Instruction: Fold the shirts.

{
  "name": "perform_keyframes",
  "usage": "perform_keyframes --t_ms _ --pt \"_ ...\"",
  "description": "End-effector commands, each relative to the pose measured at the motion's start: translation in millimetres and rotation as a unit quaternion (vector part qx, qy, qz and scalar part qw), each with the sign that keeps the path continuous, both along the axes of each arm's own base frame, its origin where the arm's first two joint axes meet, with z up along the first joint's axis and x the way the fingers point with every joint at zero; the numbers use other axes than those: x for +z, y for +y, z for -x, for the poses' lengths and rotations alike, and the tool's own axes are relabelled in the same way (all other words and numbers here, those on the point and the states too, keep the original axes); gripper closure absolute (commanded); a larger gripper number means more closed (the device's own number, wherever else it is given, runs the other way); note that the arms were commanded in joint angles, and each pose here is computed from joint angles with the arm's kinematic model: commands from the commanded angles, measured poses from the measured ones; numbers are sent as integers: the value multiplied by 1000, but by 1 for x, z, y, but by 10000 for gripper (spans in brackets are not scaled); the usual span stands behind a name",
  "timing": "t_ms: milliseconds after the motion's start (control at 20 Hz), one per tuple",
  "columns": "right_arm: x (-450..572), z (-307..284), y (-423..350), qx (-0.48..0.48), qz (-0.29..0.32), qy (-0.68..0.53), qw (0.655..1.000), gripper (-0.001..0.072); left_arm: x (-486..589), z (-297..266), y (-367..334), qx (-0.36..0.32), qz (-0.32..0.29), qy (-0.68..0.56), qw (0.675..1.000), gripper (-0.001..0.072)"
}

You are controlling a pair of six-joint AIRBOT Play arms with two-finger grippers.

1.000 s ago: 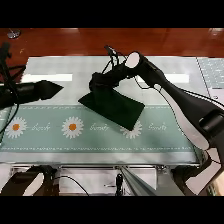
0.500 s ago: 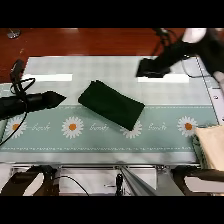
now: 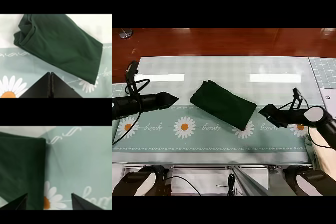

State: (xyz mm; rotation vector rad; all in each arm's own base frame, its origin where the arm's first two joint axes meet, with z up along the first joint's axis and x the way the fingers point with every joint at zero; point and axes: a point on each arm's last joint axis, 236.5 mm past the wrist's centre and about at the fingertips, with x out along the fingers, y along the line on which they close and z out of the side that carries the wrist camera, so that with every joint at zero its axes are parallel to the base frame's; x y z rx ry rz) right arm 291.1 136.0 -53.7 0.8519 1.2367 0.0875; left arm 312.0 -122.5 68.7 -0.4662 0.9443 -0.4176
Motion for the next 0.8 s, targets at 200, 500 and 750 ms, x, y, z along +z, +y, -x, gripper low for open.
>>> perform_keyframes --t_ms 200,500,750 --pt "-43 -9 66 77 -99 72 990 97 -9 -2 0 -1 -1 13 1000 689" --pt "-26 -48 111 176 -90 11 980 688 -9 -2 0 -1 -1 14 1000 689" --pt "85 -101 98 263 -20 -92 960 689 -9 -1 0 -2 -1 15 1000 689"
